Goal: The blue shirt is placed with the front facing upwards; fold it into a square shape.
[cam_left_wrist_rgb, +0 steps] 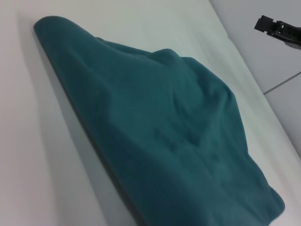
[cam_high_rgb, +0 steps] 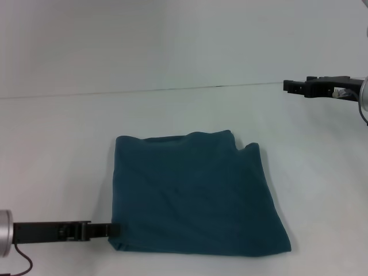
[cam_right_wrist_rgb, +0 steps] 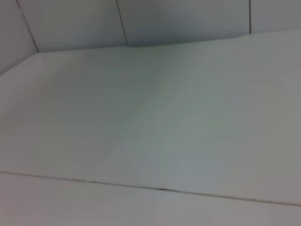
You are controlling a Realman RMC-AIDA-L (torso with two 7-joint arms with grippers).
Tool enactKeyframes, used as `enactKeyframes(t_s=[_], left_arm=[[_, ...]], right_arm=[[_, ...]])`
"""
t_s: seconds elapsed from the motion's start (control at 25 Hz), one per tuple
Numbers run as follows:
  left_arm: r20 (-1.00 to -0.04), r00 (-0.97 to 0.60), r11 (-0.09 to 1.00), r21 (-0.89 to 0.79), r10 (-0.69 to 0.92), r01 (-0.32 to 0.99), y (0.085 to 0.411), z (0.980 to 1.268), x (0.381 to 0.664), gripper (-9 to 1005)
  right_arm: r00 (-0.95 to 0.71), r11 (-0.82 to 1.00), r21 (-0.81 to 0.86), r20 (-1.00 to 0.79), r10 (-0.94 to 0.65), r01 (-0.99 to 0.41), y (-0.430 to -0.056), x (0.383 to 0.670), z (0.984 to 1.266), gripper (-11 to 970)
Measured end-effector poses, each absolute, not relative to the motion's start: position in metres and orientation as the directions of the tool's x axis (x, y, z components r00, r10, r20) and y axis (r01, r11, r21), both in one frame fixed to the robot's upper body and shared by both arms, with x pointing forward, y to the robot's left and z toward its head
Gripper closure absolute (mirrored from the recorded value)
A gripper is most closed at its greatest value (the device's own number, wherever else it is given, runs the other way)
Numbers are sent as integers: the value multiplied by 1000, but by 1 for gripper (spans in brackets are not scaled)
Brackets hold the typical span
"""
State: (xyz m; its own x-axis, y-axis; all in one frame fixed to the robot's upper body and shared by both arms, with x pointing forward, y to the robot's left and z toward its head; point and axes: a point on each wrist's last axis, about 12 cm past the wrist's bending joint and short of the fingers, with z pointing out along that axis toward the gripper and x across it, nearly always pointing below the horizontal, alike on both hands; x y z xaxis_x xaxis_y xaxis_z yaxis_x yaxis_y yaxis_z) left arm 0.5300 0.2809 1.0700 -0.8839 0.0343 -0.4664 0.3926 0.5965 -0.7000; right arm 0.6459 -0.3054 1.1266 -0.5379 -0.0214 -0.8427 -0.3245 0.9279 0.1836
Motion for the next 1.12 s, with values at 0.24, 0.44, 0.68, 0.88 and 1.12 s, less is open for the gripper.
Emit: enactKeyframes(t_s=[0.24,0.44,0.68,0.88,1.12], left_arm=[[-495,-867,633,-689,-54,353,300,1077,537,743],[-560,-818,639,-679,-131,362,314,1087,545,623],[-671,-725,600,-647,-153,471,308,1104,557,414],[-748,-655,563,-589,-108,580,297,1110,558,203],[-832,-554,537,-476,-20,696,284,1106,555,97]], right_arm=[[-538,928,184,-843,-20,-323,-306,646,1127,270],[-538,927,186,-843,-20,-326,-310,643,1127,269],[-512,870,201,-856,-68,-451,-308,630,1132,269],[-445,760,248,-893,-61,-601,-307,605,1134,270],[-382,625,231,-917,-117,-746,-302,568,1118,269]])
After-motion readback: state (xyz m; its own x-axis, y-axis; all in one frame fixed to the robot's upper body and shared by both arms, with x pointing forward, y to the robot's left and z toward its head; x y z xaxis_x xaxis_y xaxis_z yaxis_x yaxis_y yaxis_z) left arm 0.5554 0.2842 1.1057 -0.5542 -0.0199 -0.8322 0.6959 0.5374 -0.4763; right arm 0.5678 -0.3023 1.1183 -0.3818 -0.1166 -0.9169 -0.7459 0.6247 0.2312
